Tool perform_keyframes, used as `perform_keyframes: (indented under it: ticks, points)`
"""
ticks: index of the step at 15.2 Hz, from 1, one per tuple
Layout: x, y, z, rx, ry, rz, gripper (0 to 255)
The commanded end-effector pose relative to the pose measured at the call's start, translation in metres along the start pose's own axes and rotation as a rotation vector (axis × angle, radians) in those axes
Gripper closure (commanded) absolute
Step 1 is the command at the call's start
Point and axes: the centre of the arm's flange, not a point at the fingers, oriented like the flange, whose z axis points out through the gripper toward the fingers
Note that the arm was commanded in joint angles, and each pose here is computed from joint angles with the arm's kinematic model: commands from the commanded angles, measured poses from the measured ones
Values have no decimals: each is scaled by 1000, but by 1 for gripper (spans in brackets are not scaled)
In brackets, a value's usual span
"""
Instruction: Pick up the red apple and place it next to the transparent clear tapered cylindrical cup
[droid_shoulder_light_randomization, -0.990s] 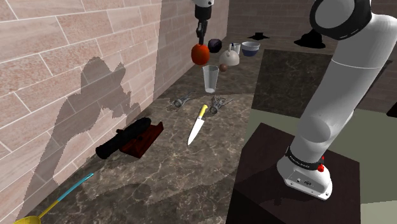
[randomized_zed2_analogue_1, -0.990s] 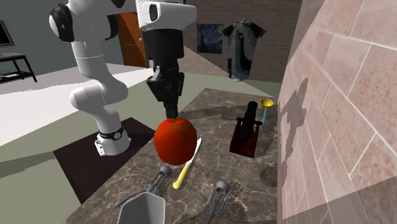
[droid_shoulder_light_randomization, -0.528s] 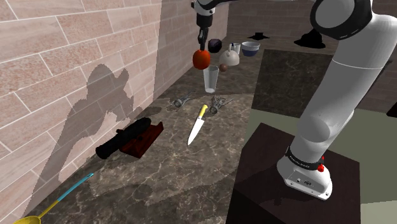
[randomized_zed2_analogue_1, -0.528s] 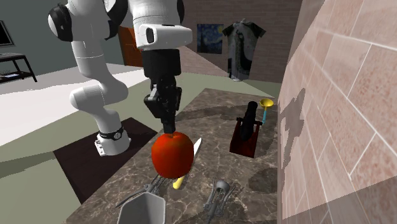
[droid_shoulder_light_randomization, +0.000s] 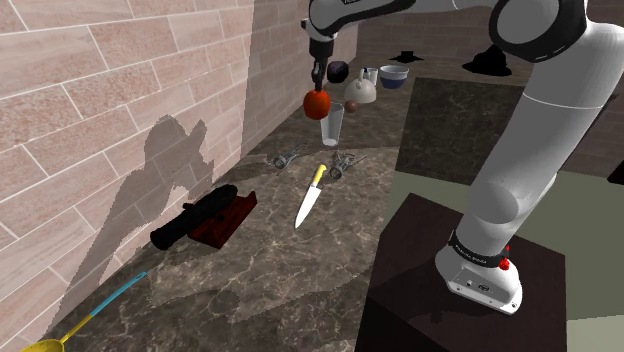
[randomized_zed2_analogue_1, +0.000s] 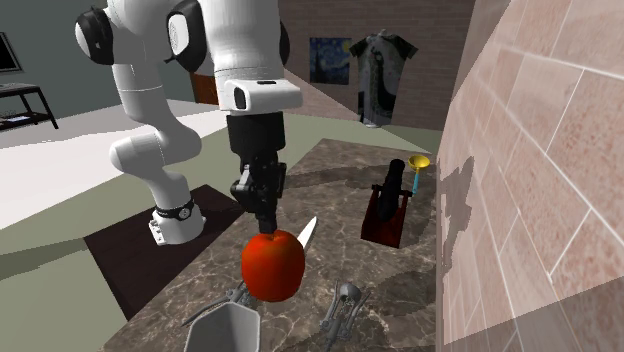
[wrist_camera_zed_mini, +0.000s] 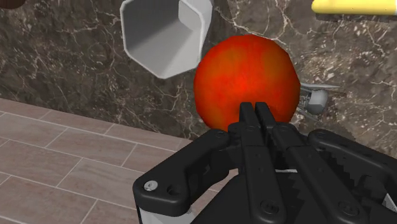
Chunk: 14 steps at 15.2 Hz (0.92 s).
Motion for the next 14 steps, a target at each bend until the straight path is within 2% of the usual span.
perform_keyframes:
  ticks: [1, 14]
  points:
    - [-1, -3, 9, 0, 1, 0, 255]
    - [-9, -16, 76, 0, 1, 0, 255]
